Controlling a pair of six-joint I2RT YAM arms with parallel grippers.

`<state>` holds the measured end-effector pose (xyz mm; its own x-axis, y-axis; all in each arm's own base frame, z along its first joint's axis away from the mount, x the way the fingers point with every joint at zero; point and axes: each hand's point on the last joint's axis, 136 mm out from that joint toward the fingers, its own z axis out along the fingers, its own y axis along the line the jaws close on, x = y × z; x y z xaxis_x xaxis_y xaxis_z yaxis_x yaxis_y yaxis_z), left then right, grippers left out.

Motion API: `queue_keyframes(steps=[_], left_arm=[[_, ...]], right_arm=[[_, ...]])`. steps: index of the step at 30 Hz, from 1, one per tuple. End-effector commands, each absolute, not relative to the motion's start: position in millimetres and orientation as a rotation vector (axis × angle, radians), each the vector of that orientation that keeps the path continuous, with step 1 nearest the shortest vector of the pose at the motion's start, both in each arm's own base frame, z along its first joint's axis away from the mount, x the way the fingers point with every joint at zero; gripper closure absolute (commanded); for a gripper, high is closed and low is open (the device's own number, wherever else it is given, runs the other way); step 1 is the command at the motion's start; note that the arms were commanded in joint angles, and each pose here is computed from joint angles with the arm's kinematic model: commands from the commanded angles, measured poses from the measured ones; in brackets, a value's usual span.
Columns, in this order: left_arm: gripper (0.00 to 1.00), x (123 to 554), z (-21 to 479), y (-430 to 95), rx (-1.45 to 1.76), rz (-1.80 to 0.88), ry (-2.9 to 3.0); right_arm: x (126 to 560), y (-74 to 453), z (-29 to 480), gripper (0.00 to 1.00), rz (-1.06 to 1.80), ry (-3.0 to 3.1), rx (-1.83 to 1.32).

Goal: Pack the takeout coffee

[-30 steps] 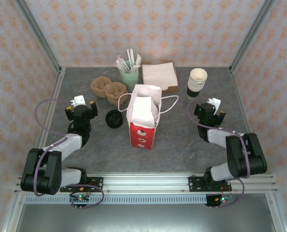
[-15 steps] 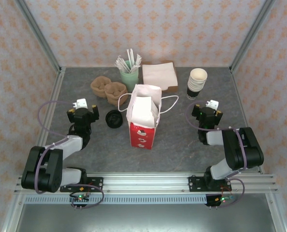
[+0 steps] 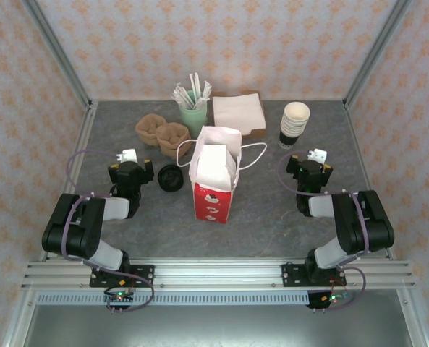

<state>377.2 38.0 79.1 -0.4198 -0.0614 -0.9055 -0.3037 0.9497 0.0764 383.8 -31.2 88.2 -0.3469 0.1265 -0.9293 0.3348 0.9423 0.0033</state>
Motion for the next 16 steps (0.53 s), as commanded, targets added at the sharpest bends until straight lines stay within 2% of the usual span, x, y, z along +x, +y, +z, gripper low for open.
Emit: queue_keyframes(steps=[1,16], left_arm=[[0.00,385.0,97.6,41.6,-0.280,0.294,1.930],[0.00,388.7,97.1,36.0,-0.239,0.259,1.948]], right_arm=[[386.5,-32.7,94.6,0.01,-0.216,1.900,0.337],[386.2,-32.8,93.7,0.01,-0.217,1.903,0.337]])
